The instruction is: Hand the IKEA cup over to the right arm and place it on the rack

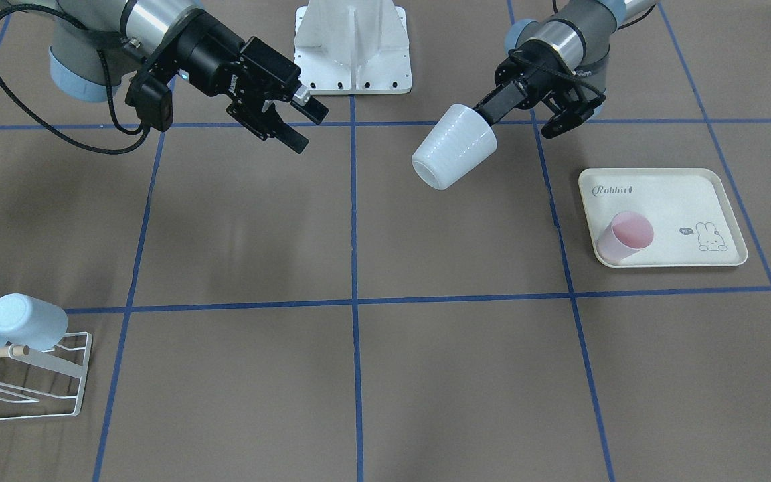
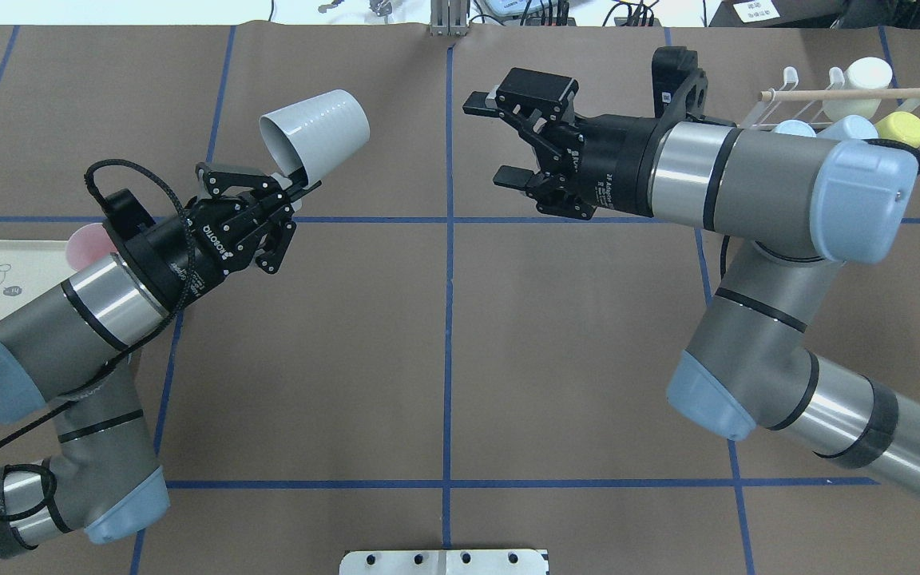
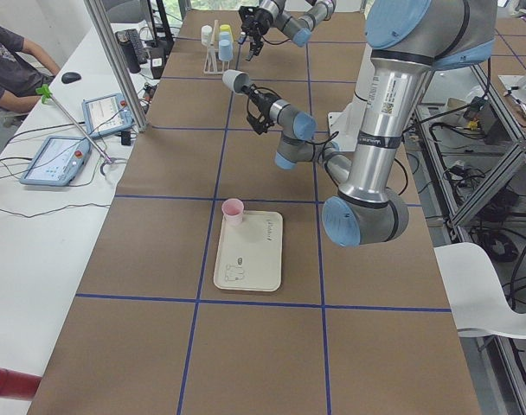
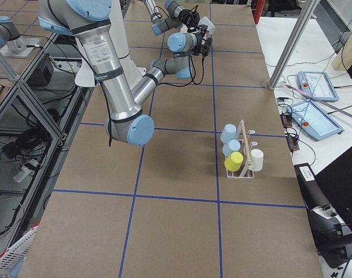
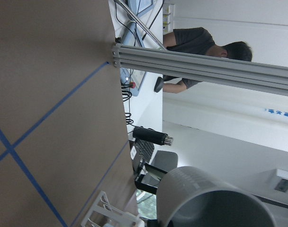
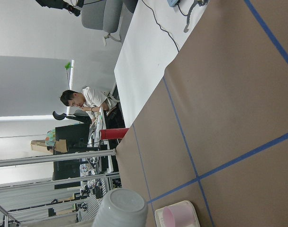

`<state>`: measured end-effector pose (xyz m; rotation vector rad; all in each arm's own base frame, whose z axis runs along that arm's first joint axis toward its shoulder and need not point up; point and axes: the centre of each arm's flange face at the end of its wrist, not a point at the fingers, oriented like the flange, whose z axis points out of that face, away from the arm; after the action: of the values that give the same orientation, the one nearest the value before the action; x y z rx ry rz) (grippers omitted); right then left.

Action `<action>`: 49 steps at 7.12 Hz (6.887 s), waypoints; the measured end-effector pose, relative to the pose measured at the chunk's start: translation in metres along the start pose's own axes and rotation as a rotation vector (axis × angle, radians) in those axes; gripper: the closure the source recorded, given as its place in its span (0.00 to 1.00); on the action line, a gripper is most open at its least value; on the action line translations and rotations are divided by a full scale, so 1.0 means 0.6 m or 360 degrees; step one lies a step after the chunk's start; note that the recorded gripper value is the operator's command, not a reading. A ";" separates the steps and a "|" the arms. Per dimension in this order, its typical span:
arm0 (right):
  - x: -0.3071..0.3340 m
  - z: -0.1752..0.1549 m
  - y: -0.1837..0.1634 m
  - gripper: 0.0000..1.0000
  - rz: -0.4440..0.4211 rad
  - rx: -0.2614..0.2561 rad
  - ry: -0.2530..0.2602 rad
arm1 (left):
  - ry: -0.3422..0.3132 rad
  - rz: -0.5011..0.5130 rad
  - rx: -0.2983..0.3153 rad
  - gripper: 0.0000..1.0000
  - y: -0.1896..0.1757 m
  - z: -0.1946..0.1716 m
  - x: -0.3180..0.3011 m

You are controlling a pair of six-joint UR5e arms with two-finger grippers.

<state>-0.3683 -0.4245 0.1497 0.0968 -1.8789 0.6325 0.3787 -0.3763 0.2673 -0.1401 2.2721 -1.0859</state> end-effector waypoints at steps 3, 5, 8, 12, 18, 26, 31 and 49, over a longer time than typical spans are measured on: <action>-0.009 0.032 0.048 0.00 0.0120 -0.0033 -0.0046 | 0.0010 -0.0046 -0.0048 1.00 0.032 0.014 -0.016; -0.002 0.042 0.059 0.00 0.0175 -0.0035 -0.0047 | 0.0021 -0.0062 -0.0059 1.00 0.044 0.020 -0.019; 0.014 0.052 0.066 0.00 0.0190 -0.0035 -0.0076 | 0.0036 -0.0101 -0.0063 1.00 0.078 0.030 -0.038; 0.017 0.055 0.065 0.00 0.0191 -0.0032 -0.0076 | 0.0025 -0.0128 -0.0067 1.00 0.107 0.033 -0.059; 0.023 0.059 0.068 0.00 0.0194 -0.0028 -0.0070 | 0.0034 -0.0149 -0.0071 1.00 0.142 0.045 -0.071; 0.024 0.060 0.065 1.00 0.0187 -0.0009 -0.0075 | 0.0007 -0.0139 -0.0057 0.00 0.156 0.053 -0.079; 0.017 0.053 0.046 1.00 0.0142 0.0020 -0.0095 | 0.0027 -0.0103 -0.0072 0.00 0.158 0.049 -0.069; 0.109 -0.140 -0.473 1.00 -0.1446 0.1413 0.1373 | -0.1463 0.1514 0.0476 0.00 -0.002 0.077 0.224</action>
<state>-0.2223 -0.6130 0.3374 1.0108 -0.5005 0.6481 0.2960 -0.4538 0.1820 0.4395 1.0876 -0.6060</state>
